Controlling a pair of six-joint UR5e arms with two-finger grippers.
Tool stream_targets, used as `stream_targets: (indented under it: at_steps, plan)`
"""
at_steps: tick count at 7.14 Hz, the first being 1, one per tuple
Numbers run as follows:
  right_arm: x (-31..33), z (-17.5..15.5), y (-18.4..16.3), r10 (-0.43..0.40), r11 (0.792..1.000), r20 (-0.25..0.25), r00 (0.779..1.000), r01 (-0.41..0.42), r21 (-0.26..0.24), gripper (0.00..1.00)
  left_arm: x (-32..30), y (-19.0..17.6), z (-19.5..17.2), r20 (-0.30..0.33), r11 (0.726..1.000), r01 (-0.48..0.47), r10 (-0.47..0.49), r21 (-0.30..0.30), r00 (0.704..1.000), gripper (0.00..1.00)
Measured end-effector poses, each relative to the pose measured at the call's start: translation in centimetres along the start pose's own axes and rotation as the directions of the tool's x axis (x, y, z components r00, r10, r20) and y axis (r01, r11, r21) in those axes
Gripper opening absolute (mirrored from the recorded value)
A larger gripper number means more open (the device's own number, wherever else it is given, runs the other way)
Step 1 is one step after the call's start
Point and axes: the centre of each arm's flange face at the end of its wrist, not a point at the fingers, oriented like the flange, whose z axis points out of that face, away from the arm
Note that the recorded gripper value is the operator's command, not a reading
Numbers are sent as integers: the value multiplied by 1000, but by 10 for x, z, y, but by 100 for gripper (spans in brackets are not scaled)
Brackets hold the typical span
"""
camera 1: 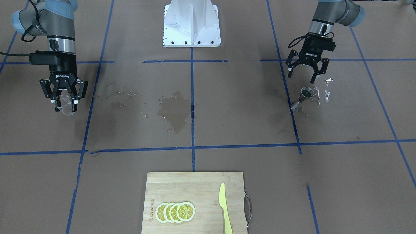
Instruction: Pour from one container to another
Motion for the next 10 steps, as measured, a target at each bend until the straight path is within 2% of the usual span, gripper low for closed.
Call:
stream_targets:
  at_steps: [3,5,6,8,9,10]
  plan:
    - [-1,2,52,-30,1000,10,1000,30,5,0,-8,-33,-33,-78,995,-20,12,-97,997,100]
    - [-8,-6,80,-49,999,24,999,49,4,0,-7,-75,-57,-100,986,-45,29,-163,995,100]
    - [-9,-8,88,-57,998,28,998,57,1,9,-9,-92,-68,-110,982,-59,40,-181,993,100]
    - [-8,-9,94,-65,998,28,997,65,-2,68,-13,-103,-74,-124,977,-79,55,-199,991,100]
    - [-5,-8,95,-69,998,24,997,69,-2,92,-13,-105,-75,-137,973,-81,52,-217,989,100]
    - [-4,-8,96,-71,997,22,997,71,0,99,-14,-108,-76,-148,968,-75,40,-239,988,100]
